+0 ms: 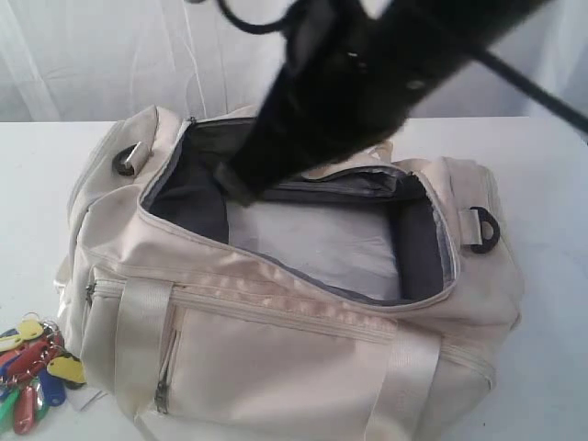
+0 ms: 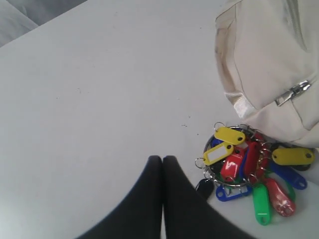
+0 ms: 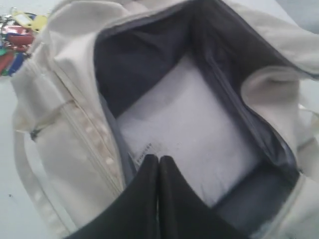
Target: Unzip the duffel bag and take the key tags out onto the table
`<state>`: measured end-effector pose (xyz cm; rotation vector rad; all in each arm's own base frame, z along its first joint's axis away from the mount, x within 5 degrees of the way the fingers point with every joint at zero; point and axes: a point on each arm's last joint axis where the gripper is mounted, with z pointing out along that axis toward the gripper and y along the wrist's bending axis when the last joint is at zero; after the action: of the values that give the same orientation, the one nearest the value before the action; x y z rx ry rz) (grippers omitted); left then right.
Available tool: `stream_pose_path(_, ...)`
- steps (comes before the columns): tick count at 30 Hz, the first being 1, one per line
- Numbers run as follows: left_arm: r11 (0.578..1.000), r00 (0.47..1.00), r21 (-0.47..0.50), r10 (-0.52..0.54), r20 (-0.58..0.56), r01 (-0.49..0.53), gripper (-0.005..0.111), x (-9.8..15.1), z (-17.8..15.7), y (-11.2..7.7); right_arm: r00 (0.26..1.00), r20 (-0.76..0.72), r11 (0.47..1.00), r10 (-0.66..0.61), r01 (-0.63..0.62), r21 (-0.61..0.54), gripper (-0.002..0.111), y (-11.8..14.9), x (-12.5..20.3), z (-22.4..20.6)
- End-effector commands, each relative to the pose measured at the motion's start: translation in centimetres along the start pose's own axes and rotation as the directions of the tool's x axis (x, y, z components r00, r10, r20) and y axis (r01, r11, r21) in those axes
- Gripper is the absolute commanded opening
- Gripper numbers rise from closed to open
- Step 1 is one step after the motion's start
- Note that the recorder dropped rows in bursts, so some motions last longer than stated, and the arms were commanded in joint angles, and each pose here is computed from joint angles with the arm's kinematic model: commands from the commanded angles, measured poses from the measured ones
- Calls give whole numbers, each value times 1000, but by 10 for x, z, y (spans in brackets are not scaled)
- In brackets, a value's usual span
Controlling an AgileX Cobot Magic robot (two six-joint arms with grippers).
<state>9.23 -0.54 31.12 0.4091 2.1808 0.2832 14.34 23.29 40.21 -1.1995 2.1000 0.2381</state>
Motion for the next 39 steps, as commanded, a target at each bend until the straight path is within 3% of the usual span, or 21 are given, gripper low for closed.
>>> stream_pose_path(1, 998, 999, 51, -44, -7, 44, 0, 2, -1, -4, 995, 44, 985, 93, -99, 143, 0, -19, 48, -25)
stream_pose_path(6, 991, 997, 103, -80, -13, 81, 0, 3, -1, -9, 979, 121, 949, 163, -190, 254, 0, -32, 93, -48)
stream_pose_path(11, 987, 994, 132, -96, 43, 89, 0, -3, -1, -11, 960, 218, 941, 178, -231, 247, 0, -36, 111, -65)
stream_pose_path(15, 985, 990, 146, -103, 95, 88, 0, -8, -2, -12, 945, 264, 941, 193, -254, 223, 0, -37, 117, -77)
stream_pose_path(39, 986, 991, 145, -99, 94, 85, 0, -8, -2, -12, 929, 297, 935, 220, -287, 206, 0, -39, 121, -86)
